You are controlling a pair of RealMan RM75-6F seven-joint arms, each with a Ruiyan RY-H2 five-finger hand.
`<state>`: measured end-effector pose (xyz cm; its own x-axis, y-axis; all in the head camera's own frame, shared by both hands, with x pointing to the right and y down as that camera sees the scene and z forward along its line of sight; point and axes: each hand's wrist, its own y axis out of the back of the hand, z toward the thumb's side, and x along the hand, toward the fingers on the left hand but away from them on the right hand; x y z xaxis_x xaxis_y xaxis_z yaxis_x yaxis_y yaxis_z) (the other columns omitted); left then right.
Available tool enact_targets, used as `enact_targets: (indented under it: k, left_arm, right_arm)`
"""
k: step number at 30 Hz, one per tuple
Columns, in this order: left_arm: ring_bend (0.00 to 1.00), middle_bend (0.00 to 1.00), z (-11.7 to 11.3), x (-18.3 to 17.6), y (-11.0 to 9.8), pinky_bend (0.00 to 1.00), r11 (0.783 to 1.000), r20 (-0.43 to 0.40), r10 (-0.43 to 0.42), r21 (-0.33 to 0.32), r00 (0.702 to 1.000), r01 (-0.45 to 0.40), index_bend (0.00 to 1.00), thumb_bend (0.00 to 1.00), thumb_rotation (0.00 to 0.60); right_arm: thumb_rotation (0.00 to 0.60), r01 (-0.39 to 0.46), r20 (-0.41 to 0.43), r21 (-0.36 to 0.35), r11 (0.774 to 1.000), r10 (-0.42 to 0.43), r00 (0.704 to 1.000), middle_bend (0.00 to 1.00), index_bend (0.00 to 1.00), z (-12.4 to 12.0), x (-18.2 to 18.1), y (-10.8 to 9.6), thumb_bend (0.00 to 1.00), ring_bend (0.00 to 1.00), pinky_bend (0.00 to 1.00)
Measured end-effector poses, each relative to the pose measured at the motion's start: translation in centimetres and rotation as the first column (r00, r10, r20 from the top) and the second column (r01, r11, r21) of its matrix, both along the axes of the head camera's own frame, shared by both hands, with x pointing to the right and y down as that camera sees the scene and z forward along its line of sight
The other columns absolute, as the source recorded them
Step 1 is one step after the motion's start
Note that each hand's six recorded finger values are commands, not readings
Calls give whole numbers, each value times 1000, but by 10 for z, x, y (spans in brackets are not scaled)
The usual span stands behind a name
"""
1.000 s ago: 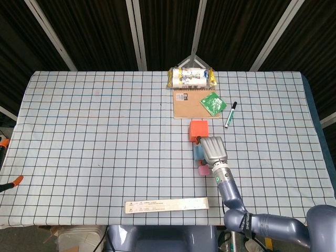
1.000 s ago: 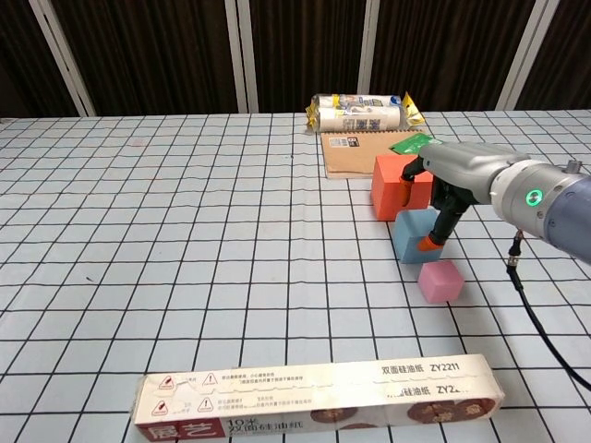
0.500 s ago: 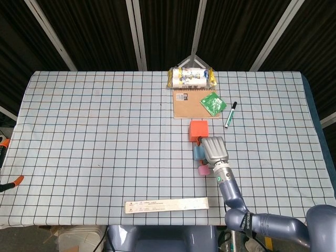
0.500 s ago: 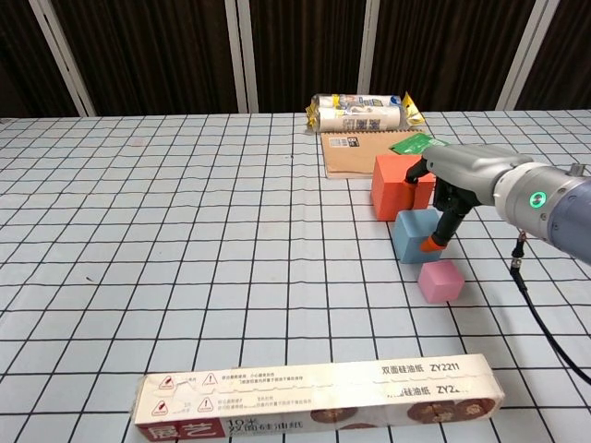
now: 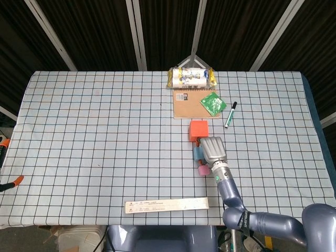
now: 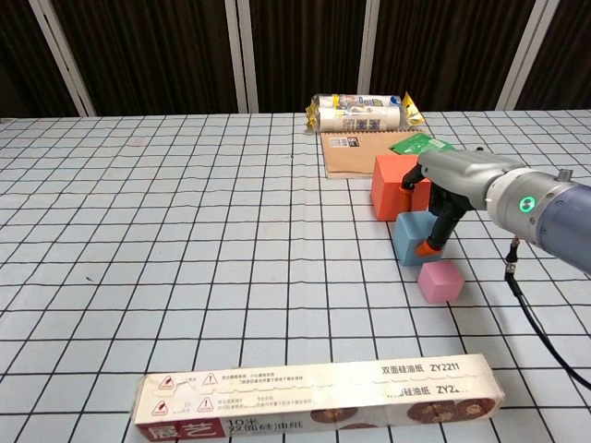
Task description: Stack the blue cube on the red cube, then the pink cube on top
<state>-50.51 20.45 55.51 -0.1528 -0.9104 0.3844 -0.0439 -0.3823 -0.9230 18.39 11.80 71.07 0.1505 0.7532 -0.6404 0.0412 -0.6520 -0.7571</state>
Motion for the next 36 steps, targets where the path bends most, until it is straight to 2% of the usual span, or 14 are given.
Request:
enact_targets:
  k: [4, 8, 15, 21, 29, 31, 36]
  left_arm:
    - [0, 0, 0, 0, 0, 0, 1000, 0, 0, -1, 1000, 0, 34, 163, 600]
    - [0, 0, 0, 0, 0, 0, 1000, -1, 2, 0, 1000, -2, 33, 164, 600]
    - [0, 0, 0, 1, 0, 0, 1000, -4, 2, -3, 1000, -2, 34, 163, 600]
    - [0, 0, -1, 1, 1, 0, 1000, -10, 6, -3, 1000, -6, 34, 163, 600]
    - [0, 0, -2, 1, 1, 0, 1000, -28, 7, -2, 1000, -7, 34, 164, 600]
    - [0, 0, -2, 1, 2, 0, 1000, -31, 10, -6, 999, -11, 34, 163, 600]
    - [0, 0, -3, -1, 2, 0, 1000, -32, 5, -2, 999, -5, 34, 163, 600]
  right_arm:
    - [600, -1, -3, 2, 1000, 1, 1000, 1000, 556, 0, 1, 0, 57, 1000, 1000]
    - [600, -2, 4, 9, 1000, 2, 1000, 1000, 591, -2, 0, 0, 107, 1000, 1000]
    - [600, -6, 7, 31, 999, 6, 1000, 1000, 603, -14, 4, -2, 185, 1000, 1000]
    - [600, -8, -11, 72, 997, 8, 1000, 1000, 613, -36, 10, -10, 291, 1000, 1000]
    - [600, 15, -91, 168, 986, 0, 996, 1000, 613, -83, 14, -38, 358, 1000, 1000]
    - [600, 5, -103, 180, 984, 13, 995, 1000, 613, -94, 11, -48, 359, 1000, 1000]
    - [600, -20, -123, 171, 985, 41, 992, 1000, 613, -103, 3, -66, 359, 1000, 1000]
